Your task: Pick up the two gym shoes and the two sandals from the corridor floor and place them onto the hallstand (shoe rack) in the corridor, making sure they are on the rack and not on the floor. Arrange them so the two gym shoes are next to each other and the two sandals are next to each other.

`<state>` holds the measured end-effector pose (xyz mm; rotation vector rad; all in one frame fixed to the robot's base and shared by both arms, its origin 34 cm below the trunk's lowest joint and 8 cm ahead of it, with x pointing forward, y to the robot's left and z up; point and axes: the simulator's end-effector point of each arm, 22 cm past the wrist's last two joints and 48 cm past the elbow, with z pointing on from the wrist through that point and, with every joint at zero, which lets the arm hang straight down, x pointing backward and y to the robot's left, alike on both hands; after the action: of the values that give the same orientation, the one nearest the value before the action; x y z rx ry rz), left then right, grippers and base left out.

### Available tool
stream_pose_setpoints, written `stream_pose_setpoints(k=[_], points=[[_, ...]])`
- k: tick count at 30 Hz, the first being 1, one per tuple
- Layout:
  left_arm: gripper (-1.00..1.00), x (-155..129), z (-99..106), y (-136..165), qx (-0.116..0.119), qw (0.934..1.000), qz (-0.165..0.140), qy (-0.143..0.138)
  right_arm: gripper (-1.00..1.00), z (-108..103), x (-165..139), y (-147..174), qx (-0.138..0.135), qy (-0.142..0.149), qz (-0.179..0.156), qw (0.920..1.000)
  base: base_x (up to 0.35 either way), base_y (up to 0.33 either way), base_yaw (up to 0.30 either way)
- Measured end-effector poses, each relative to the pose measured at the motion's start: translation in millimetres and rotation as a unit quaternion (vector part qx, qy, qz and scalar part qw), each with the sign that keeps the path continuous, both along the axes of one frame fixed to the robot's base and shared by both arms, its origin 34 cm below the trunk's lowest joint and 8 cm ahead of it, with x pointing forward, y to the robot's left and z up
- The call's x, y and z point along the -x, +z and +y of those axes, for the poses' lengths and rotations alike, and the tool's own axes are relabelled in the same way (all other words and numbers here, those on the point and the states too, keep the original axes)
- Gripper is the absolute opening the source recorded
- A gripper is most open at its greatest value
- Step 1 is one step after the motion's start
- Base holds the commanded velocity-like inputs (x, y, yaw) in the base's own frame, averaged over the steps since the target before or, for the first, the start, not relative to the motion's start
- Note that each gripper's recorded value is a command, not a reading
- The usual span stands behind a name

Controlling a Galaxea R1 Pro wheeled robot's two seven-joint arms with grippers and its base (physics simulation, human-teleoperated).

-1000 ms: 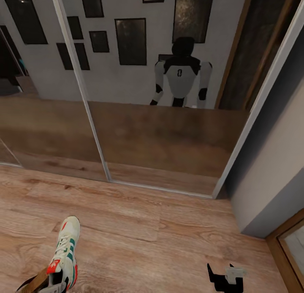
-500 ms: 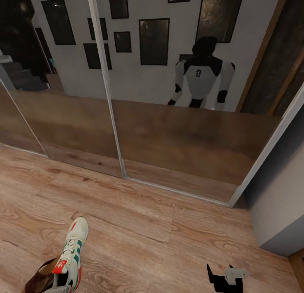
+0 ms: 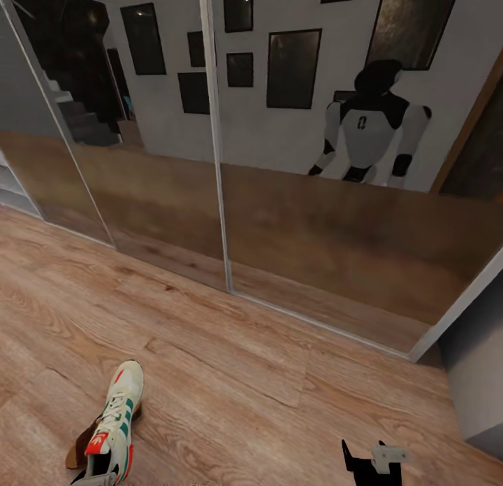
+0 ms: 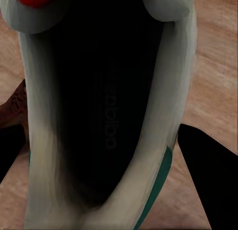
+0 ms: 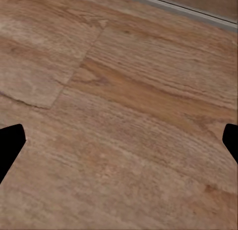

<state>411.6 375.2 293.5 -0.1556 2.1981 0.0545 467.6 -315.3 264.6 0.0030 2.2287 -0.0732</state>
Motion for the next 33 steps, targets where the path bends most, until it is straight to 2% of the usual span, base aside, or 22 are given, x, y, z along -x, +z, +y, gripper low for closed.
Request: stream_pose_setpoints(k=[33], points=[[-1.00, -0.5, 7.2, 2.0, -0.001, 0.9999, -0.004, 0.013, 1.00, 0.0, 0.0, 0.0, 0.000, 0.000, 0.000, 1.0000, 0.000, 0.000, 0.269]])
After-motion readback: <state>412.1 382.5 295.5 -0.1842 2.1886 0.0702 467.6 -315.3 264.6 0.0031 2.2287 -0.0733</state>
